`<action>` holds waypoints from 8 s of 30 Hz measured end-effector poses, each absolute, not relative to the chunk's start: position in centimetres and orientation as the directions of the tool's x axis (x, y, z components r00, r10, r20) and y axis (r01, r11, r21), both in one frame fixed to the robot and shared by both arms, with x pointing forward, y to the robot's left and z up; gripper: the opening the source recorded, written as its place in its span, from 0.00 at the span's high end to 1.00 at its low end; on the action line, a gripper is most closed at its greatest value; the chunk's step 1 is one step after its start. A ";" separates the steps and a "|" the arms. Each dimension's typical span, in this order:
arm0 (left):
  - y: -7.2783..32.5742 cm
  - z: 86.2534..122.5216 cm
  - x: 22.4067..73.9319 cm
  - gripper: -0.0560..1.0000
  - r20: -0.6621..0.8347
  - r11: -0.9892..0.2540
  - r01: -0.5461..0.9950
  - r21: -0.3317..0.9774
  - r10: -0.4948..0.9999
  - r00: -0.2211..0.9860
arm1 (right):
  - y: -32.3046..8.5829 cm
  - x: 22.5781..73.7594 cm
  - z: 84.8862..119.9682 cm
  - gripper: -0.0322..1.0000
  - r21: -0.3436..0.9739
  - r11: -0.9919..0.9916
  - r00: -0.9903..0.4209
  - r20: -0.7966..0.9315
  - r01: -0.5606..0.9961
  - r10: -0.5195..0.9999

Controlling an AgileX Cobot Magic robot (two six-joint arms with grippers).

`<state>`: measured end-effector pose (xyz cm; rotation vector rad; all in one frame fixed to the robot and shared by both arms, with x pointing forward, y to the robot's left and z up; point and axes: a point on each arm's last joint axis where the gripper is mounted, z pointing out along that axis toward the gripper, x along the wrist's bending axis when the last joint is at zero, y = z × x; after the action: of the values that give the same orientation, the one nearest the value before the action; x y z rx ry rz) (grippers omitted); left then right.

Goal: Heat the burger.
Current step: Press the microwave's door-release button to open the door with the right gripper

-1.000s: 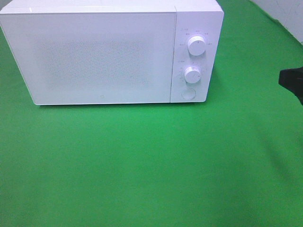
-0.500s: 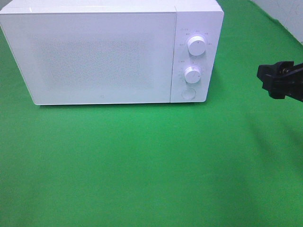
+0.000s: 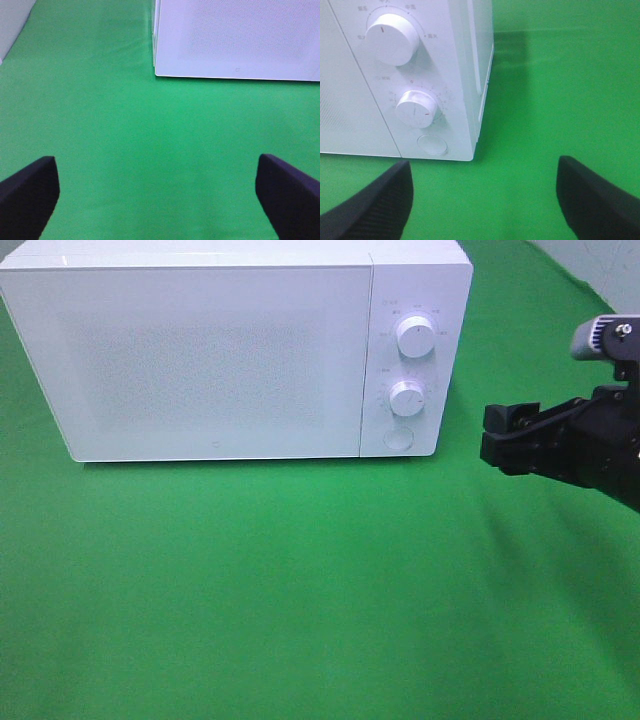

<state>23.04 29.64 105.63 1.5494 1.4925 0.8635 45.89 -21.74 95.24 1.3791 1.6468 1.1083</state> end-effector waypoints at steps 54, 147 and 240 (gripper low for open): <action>29.6 105.6 23.0 0.01 -0.054 0.017 0.450 0.893 0.996 0.071 | -14.0 43.3 92.2 0.77 0.225 -0.915 0.322 0.885 0.333 0.335; 29.6 105.6 23.0 0.01 -0.054 0.017 0.450 0.893 0.996 0.071 | -13.5 57.1 86.1 0.96 -0.032 -0.991 0.474 0.880 0.126 0.032; 29.6 105.6 23.0 0.01 -0.054 0.017 0.450 0.893 0.996 0.071 | -12.8 58.7 84.6 0.96 -0.048 -0.997 0.444 0.896 0.056 -0.018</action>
<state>23.04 29.64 105.63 1.5494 1.4925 0.8635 58.70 -12.78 84.65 2.7281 0.0358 1.6943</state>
